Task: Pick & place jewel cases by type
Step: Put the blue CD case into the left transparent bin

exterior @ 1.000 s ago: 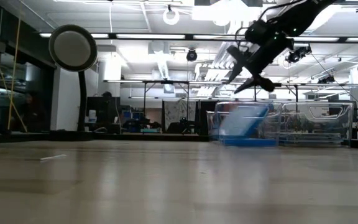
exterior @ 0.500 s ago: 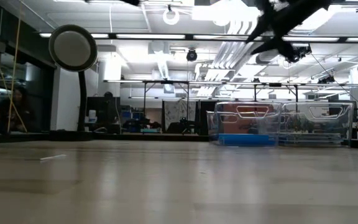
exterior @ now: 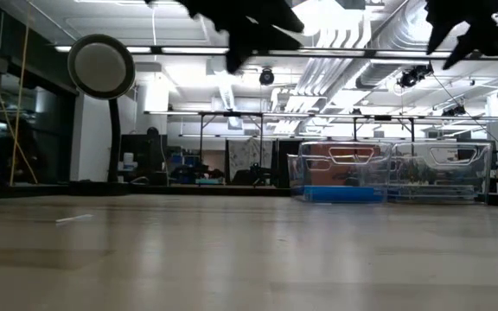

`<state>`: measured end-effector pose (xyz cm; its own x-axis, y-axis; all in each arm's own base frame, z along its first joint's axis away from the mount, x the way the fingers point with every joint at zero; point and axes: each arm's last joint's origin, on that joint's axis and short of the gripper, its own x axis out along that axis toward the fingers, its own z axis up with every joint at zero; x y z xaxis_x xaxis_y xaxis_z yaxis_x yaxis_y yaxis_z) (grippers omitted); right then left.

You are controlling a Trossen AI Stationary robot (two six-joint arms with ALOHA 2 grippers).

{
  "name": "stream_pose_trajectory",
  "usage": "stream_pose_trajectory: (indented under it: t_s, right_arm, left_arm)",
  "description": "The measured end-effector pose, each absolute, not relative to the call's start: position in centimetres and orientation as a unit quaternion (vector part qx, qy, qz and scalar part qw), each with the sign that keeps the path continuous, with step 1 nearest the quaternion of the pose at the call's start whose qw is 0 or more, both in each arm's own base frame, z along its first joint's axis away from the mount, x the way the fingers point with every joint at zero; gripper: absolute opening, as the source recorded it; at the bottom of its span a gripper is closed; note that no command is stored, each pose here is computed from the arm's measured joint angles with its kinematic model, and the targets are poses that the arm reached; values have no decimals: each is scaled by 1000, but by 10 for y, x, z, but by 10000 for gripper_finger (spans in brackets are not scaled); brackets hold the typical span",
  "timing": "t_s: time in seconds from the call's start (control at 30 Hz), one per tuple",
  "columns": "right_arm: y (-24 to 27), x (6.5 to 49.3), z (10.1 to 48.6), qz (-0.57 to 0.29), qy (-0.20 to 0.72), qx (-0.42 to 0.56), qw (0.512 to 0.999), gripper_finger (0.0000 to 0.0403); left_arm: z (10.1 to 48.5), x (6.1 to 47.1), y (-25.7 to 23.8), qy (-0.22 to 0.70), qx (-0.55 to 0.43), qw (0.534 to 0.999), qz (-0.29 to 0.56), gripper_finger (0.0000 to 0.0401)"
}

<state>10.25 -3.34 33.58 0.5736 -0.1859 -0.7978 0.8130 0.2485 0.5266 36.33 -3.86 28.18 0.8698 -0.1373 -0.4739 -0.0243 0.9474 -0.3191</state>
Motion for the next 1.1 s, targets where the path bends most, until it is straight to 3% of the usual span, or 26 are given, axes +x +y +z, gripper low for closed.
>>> stream_pose_trajectory:
  t_s: [0.17, 0.53, 0.93, 1.1]
  right_arm:
    - [-14, 121, 327, -332, 367, 527, 691, 157]
    - [68, 176, 281, -330, 565, 487, 578, 151]
    - [156, 157, 249, -423, 605, 483, 471, 151]
    - [174, 164, 230, -436, 615, 464, 465, 155]
  left_arm:
    - [259, 388, -37, 236, -184, 947, -115, 117]
    - [253, 392, -24, 240, -171, 942, -159, 117]
    - [252, 391, -24, 240, -150, 941, -185, 117]
    - [247, 394, -24, 240, -141, 942, -186, 117]
